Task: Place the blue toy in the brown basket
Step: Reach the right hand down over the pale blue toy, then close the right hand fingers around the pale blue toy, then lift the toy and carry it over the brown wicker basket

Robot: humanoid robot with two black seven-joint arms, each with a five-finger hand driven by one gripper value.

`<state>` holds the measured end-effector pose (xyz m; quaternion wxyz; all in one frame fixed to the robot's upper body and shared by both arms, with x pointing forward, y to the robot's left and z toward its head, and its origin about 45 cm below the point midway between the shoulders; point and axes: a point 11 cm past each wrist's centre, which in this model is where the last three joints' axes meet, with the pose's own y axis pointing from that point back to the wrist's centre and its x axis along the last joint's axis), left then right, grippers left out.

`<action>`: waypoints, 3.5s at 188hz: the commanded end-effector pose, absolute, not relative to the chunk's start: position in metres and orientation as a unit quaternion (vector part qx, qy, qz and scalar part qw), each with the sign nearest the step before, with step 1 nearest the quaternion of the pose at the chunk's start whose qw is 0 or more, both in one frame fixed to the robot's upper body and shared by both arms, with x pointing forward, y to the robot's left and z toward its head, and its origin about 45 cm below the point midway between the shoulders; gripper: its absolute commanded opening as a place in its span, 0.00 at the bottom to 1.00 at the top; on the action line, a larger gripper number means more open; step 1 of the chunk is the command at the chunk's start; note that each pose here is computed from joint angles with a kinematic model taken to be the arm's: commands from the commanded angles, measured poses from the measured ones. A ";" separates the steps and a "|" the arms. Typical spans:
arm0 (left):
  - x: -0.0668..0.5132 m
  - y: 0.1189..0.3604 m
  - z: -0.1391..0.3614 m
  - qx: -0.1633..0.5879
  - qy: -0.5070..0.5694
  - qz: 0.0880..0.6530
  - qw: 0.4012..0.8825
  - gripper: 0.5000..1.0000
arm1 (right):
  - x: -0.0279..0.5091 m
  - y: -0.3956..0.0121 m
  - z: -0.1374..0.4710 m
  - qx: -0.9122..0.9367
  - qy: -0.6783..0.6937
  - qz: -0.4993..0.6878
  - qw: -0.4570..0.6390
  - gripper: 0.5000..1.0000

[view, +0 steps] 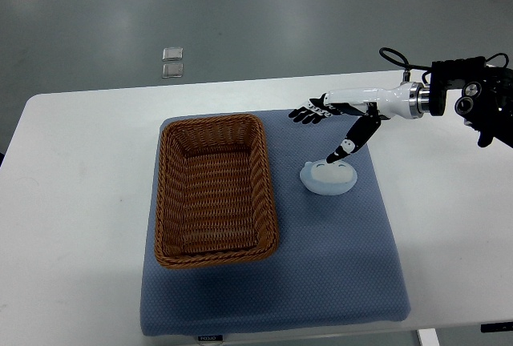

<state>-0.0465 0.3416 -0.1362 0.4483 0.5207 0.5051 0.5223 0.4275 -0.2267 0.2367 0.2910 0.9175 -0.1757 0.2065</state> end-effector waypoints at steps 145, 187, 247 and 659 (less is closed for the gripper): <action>-0.047 0.342 -0.136 0.521 0.505 0.522 0.448 1.00 | 0.389 -0.235 0.183 0.922 -0.210 0.204 0.253 0.83; -0.047 0.342 -0.136 0.521 0.505 0.522 0.448 1.00 | 0.383 -0.229 0.164 0.907 -0.227 0.237 0.263 0.83; -0.047 0.342 -0.136 0.521 0.505 0.522 0.448 1.00 | 0.381 -0.238 0.151 0.879 -0.262 0.285 0.279 0.81; -0.047 0.342 -0.136 0.521 0.505 0.522 0.448 1.00 | 0.401 -0.071 0.246 0.890 -0.180 0.407 0.094 0.00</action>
